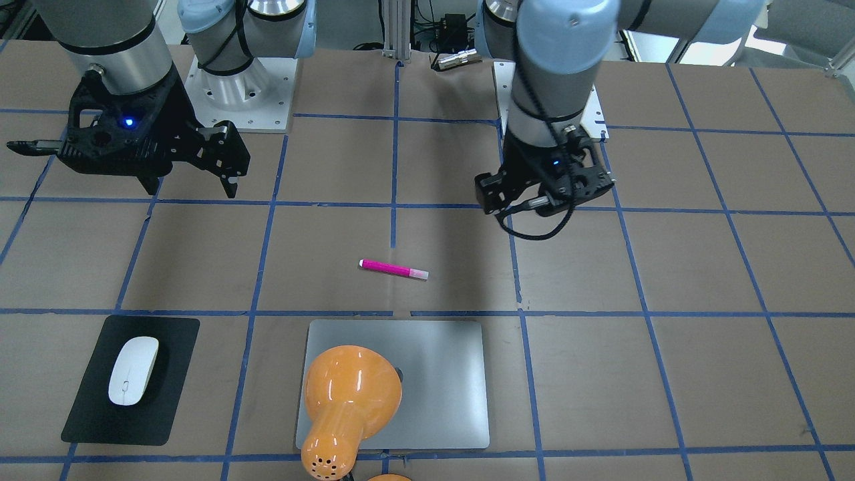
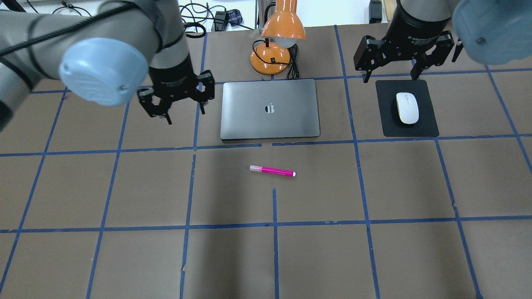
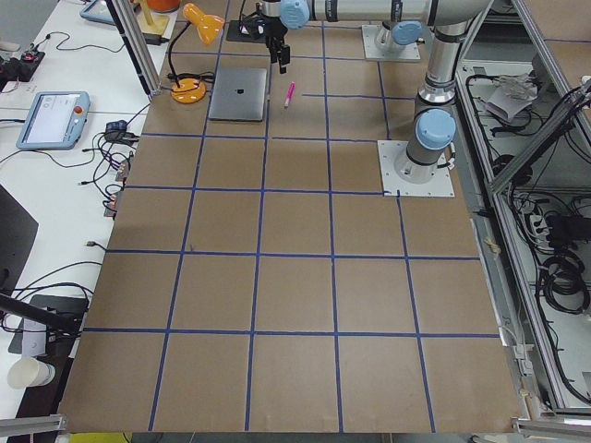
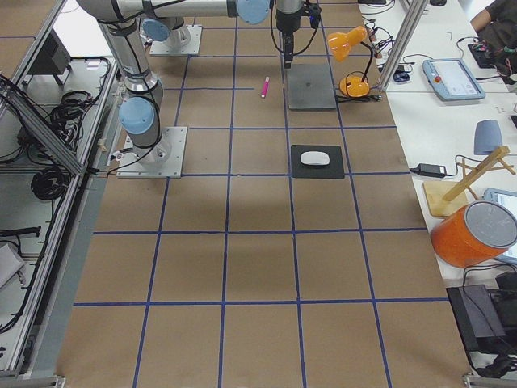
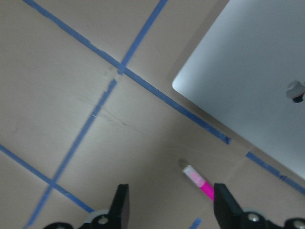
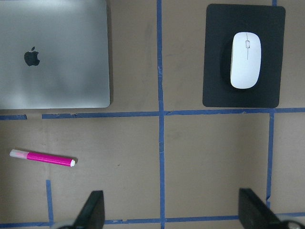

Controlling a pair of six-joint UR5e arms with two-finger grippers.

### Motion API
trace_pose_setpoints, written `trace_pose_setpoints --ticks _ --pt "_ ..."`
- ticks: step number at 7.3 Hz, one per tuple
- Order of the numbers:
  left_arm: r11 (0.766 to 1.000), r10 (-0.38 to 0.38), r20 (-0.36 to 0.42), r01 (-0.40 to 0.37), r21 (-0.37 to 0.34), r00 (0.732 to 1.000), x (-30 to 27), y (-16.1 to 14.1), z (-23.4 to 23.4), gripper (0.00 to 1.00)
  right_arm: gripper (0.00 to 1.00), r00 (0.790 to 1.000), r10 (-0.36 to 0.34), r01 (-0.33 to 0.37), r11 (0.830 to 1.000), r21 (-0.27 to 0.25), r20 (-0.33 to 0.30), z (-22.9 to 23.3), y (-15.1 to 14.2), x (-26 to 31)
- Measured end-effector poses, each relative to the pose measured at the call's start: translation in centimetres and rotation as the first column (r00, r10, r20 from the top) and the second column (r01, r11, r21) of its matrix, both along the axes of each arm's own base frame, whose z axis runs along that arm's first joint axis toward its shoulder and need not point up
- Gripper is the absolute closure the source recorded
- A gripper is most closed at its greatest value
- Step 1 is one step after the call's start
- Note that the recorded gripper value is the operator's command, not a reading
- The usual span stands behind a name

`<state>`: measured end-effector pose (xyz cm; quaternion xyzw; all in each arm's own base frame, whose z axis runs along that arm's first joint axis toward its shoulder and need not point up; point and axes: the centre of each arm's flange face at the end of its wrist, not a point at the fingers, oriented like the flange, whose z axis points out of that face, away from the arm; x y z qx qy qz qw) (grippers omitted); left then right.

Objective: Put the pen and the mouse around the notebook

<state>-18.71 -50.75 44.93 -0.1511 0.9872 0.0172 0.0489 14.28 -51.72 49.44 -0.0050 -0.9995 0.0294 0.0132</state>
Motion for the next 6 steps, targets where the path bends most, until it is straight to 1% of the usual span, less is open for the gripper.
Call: trace_pose_setpoints --ticks 1,2,3,4,5,6 --pt "0.995 -0.097 -0.028 0.097 -0.005 0.995 2.5 0.7 2.2 0.0 0.0 1.0 0.0 0.0 1.0 0.001 0.0 -0.1 -0.1 0.0" --pt "0.986 -0.164 -0.068 0.163 -0.025 0.984 3.5 1.2 3.9 0.0 0.0 1.0 -0.001 0.001 1.0 0.002 0.0 -0.1 -0.1 0.0" --pt "0.97 -0.244 -0.1 0.241 -0.036 0.965 3.9 1.2 4.5 0.0 0.0 1.0 -0.003 0.003 1.0 0.003 0.0 -0.2 -0.1 0.0" --pt "0.94 -0.34 -0.113 0.338 -0.036 0.934 3.9 1.2 4.3 0.0 0.0 1.0 -0.004 0.004 1.0 0.004 0.0 -0.2 0.0 0.0" --pt "0.919 -0.393 -0.117 0.391 -0.041 0.912 3.9 1.1 4.3 0.0 0.0 1.0 -0.002 0.002 1.0 0.004 0.0 -0.1 0.0 0.1" --pt "0.912 -0.41 -0.12 0.407 -0.048 0.904 4.0 1.1 4.5 0.0 0.0 1.0 -0.002 0.002 1.0 0.003 0.0 -0.1 0.0 0.1"
